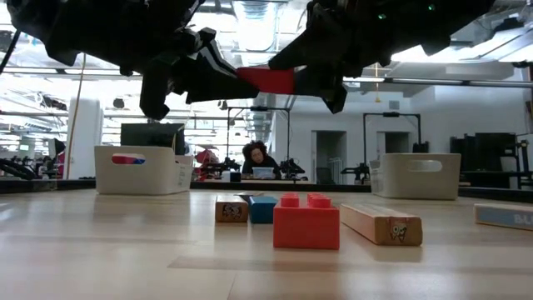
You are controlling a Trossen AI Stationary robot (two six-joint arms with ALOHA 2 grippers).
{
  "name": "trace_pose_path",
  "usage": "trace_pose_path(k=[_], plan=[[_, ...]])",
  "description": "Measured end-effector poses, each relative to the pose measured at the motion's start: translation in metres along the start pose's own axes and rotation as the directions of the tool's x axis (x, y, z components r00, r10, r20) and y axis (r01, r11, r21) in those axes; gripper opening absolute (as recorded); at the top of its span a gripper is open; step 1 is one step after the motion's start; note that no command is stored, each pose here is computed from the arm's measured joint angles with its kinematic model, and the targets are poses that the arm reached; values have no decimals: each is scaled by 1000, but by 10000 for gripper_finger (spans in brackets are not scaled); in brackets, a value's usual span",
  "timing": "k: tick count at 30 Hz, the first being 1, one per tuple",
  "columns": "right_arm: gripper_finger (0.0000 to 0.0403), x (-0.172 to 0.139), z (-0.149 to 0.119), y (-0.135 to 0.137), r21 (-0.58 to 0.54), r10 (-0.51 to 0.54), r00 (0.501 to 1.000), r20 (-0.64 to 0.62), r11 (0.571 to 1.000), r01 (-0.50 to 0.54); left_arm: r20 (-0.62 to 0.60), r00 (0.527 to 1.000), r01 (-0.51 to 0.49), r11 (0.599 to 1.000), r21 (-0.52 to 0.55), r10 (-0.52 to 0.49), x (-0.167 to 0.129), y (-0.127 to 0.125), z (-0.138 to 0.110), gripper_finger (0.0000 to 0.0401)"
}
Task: Sort blocks by size
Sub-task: Put the large red block into the white bin
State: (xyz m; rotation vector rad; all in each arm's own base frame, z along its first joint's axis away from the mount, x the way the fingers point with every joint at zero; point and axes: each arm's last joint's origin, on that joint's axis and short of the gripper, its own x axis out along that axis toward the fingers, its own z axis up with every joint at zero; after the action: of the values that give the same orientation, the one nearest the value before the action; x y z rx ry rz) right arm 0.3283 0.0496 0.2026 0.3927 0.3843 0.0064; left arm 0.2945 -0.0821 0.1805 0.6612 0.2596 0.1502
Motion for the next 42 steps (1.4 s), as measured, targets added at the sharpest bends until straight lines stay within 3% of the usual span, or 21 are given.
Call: trace_pose_path(k=[7, 18, 22, 26, 31, 35, 42], plan=[[246, -10, 12, -8, -7, -14, 1000, 7, 1000, 14, 0, 1000, 8, 998, -55, -8, 0, 0, 0, 12], [248, -38, 28, -23, 3, -114, 992, -48, 993, 114, -72, 997, -5, 982, -187, -9, 5, 5, -11, 10], [248, -52, 27, -29, -10, -229, 969, -96, 973, 229, -163, 987, -31, 967, -253, -11, 10, 12, -25, 10], [248, -58, 9, -31, -35, -355, 921, -161, 935, 354, -238, 971, -93, 951, -296, 21, 8, 21, -31, 10], [249, -59, -29, -29, -20, -402, 890, -216, 913, 408, -315, 940, -231, 925, -301, 132, -14, 43, -21, 10], [249, -64, -48, -16, -17, -398, 892, -216, 914, 404, -405, 895, -332, 886, -322, 188, -40, 63, -20, 10], [249, -71, -67, 22, -46, -350, 919, -181, 936, 348, -517, 818, -479, 795, -372, 251, -85, 81, -47, 10]])
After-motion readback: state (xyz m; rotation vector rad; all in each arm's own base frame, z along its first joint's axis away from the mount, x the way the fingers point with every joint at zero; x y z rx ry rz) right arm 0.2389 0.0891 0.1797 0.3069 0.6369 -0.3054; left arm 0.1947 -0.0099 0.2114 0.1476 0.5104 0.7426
